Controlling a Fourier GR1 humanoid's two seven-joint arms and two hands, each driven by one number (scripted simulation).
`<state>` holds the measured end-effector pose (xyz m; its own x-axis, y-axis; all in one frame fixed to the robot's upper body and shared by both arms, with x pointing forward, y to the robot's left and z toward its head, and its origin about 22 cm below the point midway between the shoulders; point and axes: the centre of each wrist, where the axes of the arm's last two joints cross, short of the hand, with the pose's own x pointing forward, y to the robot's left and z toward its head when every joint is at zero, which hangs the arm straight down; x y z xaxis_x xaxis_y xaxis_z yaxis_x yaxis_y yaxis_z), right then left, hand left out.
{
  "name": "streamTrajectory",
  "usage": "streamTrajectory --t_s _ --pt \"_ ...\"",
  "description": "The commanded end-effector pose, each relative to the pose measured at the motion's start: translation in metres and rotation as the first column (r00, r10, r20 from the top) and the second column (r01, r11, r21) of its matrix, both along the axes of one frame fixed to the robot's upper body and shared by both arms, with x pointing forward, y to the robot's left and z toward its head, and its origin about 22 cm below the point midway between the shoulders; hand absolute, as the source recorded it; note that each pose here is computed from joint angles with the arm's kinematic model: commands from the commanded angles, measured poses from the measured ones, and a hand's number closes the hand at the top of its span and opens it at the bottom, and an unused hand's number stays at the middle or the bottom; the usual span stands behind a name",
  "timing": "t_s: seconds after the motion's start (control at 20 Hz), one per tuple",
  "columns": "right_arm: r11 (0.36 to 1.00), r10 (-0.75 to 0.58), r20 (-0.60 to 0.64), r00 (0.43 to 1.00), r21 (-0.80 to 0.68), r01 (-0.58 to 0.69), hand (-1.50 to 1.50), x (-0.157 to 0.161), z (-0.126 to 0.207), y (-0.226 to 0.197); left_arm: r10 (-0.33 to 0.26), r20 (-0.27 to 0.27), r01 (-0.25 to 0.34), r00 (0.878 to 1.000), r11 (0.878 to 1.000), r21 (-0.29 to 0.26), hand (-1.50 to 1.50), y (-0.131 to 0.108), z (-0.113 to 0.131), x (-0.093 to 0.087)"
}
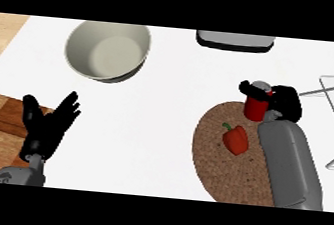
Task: Pick the can from the placemat and place it in the tiered shelf
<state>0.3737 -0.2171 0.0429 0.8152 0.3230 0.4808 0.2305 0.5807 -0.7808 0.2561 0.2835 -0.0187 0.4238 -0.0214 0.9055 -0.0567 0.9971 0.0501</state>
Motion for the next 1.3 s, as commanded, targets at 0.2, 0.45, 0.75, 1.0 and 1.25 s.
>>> streamTrajectory --t_s 0.2,0.45,0.75,1.0,1.25 --pt "0.955 -0.276 0.184 0.943 -0.055 0.29 1.5 0.052 0.062 0.019 -0.005 -0.009 0.005 1.0 1.0 0.005 0.0 0.007 -0.01 -0.009" --pt "0.906 -0.263 0.329 0.907 -0.24 0.35 1.5 0.071 0.116 0.037 -0.014 -0.008 0.014 1.0 1.0 0.014 0.0 -0.005 -0.008 0.005" --pt "0.801 -0.331 0.41 0.85 -0.354 0.483 1.5 0.076 0.198 0.041 0.001 -0.003 -0.001 1.0 1.0 0.006 0.0 0.004 -0.006 -0.002" --pt "0.745 -0.368 0.418 0.831 -0.402 0.532 1.5 0.075 0.248 0.038 0.021 -0.028 -0.021 0.999 1.0 0.003 0.0 0.01 -0.005 -0.004" --pt "0.706 -0.412 0.447 0.794 -0.395 0.588 1.5 0.066 0.276 0.023 0.024 -0.035 -0.024 0.999 1.0 -0.007 0.0 0.021 -0.008 -0.017"
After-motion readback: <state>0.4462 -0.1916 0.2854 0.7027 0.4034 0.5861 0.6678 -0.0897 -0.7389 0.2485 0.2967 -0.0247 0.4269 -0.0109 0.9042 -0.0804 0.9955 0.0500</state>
